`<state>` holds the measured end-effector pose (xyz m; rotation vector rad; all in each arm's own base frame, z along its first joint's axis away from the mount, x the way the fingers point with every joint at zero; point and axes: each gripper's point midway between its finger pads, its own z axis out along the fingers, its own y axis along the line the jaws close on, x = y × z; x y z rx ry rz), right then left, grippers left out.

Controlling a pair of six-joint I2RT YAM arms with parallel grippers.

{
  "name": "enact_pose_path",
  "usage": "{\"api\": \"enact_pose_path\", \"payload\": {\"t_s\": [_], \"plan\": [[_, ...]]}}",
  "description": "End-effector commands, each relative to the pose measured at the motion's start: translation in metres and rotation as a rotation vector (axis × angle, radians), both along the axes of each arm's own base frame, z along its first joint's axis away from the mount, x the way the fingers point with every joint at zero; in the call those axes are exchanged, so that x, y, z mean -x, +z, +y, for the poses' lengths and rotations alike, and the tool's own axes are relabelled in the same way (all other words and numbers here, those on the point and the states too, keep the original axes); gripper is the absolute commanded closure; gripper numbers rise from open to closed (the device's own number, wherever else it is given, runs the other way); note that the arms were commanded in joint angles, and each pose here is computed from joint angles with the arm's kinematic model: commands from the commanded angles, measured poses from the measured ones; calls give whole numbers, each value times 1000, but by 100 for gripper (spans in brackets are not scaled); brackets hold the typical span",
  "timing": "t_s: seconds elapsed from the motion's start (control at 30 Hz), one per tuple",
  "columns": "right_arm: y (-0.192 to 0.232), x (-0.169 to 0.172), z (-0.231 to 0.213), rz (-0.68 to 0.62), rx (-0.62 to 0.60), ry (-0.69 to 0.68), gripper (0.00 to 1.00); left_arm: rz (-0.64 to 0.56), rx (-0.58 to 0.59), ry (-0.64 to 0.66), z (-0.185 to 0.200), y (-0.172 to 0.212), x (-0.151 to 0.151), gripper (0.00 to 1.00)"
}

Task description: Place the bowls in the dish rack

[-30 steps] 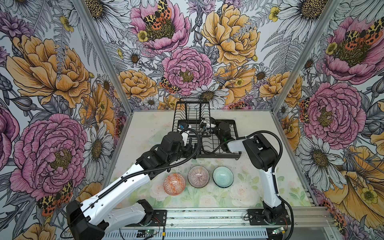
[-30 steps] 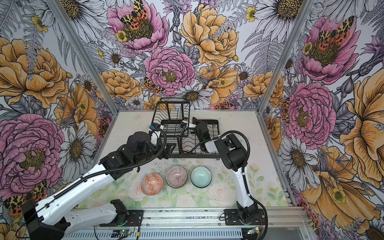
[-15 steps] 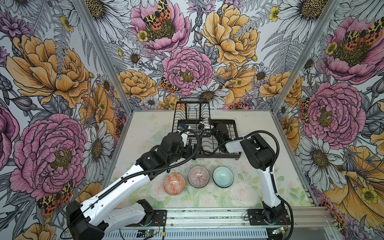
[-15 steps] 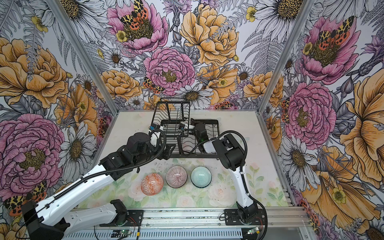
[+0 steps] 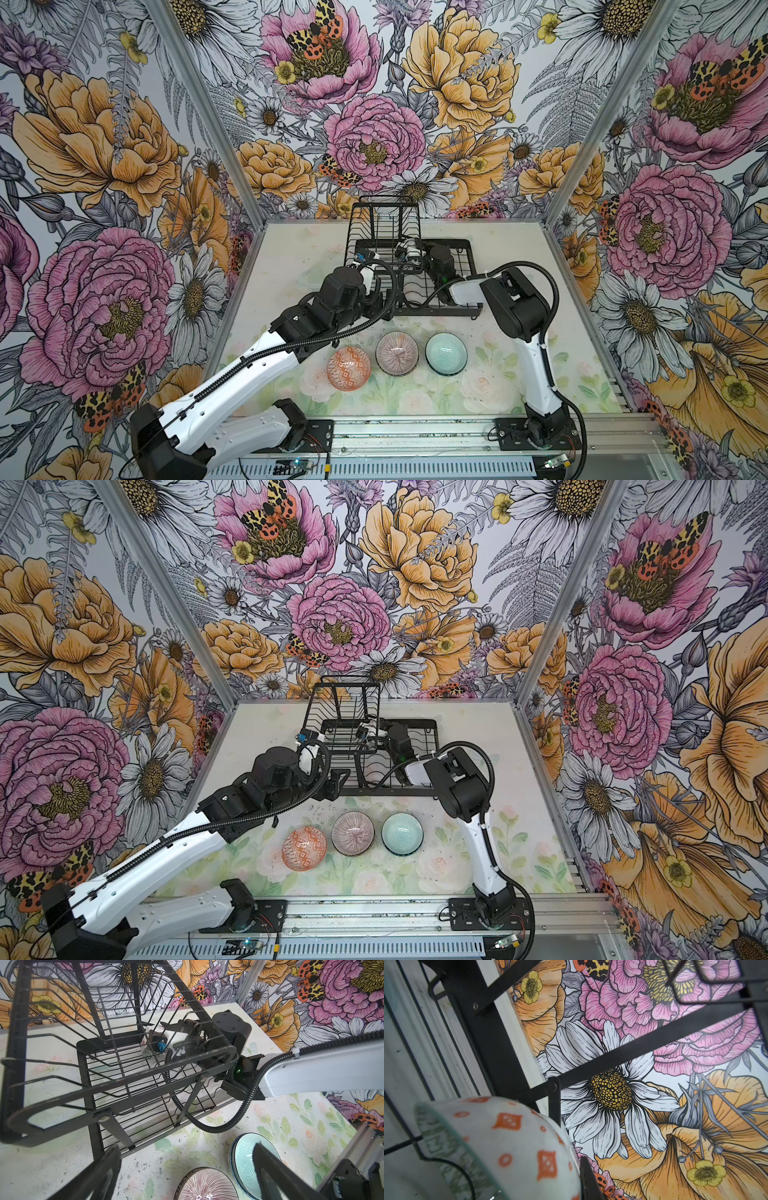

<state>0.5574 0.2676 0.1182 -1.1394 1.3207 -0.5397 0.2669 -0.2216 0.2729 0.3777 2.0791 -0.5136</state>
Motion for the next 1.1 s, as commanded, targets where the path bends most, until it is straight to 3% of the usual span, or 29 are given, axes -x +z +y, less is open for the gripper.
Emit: {"api": "enact_pose_path", "payload": {"t_s": [0.0, 0.4, 0.53, 0.7, 1.07], "plan": [[24, -1, 2, -2, -32, -10, 85, -5, 24, 9, 3, 1, 1, 1], [46, 4, 1, 17, -44, 6, 44, -4, 21, 12, 5, -1, 1, 1], [53, 12, -9, 18, -49, -3, 14, -7, 22, 22, 10, -1, 2, 1], [55, 32, -27, 43, -59, -19, 7, 3, 36, 41, 22, -6, 3, 1], [50, 97, -86, 105, -38, -162, 4, 56, 41, 40, 37, -29, 5, 1]]}}
